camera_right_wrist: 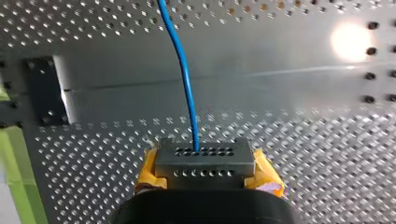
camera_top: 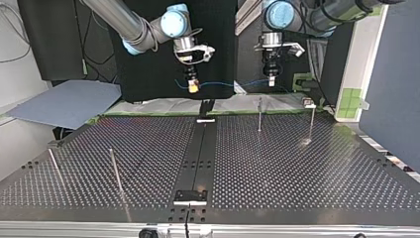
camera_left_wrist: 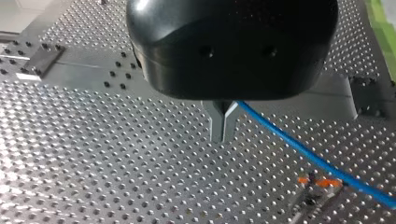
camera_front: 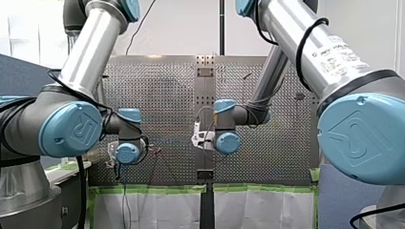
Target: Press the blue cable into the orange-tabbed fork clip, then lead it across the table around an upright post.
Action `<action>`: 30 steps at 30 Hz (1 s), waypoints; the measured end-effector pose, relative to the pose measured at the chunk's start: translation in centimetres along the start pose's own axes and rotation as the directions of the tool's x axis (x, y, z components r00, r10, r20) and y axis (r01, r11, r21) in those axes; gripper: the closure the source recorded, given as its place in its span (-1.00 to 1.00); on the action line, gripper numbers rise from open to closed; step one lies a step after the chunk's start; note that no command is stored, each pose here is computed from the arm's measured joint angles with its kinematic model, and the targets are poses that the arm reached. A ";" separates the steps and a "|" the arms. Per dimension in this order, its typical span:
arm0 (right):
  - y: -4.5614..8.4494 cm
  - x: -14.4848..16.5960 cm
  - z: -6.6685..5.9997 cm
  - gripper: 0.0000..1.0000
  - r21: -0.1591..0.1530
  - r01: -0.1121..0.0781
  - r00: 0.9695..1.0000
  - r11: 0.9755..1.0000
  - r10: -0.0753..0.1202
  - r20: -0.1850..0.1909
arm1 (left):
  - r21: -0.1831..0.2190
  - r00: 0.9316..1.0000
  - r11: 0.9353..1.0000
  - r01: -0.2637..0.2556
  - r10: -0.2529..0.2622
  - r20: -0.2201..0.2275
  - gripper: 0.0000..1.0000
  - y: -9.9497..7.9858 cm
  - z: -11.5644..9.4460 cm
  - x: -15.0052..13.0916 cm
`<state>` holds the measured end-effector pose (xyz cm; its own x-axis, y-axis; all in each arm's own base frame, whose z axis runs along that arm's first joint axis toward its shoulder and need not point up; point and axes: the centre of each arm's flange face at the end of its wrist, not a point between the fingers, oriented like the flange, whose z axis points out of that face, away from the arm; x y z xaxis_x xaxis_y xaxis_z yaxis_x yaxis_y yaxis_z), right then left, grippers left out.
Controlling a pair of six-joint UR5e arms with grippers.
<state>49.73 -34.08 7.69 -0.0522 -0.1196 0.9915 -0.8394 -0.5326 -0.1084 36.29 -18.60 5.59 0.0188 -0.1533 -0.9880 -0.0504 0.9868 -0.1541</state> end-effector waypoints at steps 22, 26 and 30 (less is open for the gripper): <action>0.3 -8.3 4.7 1.00 0.005 0.011 0.996 1.000 -0.012 0.094 | 0.007 0.997 1.000 -0.007 0.008 -0.073 1.00 0.5 1.8 4.4; 0.9 -10.2 4.9 1.00 0.000 0.015 0.993 1.000 -0.015 0.119 | 0.014 0.998 1.000 0.021 -0.020 -0.061 1.00 0.1 3.0 4.1; 1.7 -11.3 5.1 1.00 -0.009 0.017 0.990 1.000 -0.016 0.138 | 0.013 0.997 0.999 0.049 -0.048 -0.053 1.00 0.0 3.7 4.0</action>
<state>51.69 -37.91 -4.12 0.0360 -0.2253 0.9736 -0.8448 -0.5273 -0.0908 40.01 -19.02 1.72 -0.0321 -0.2035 -0.9785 -0.0364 0.9786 -0.2023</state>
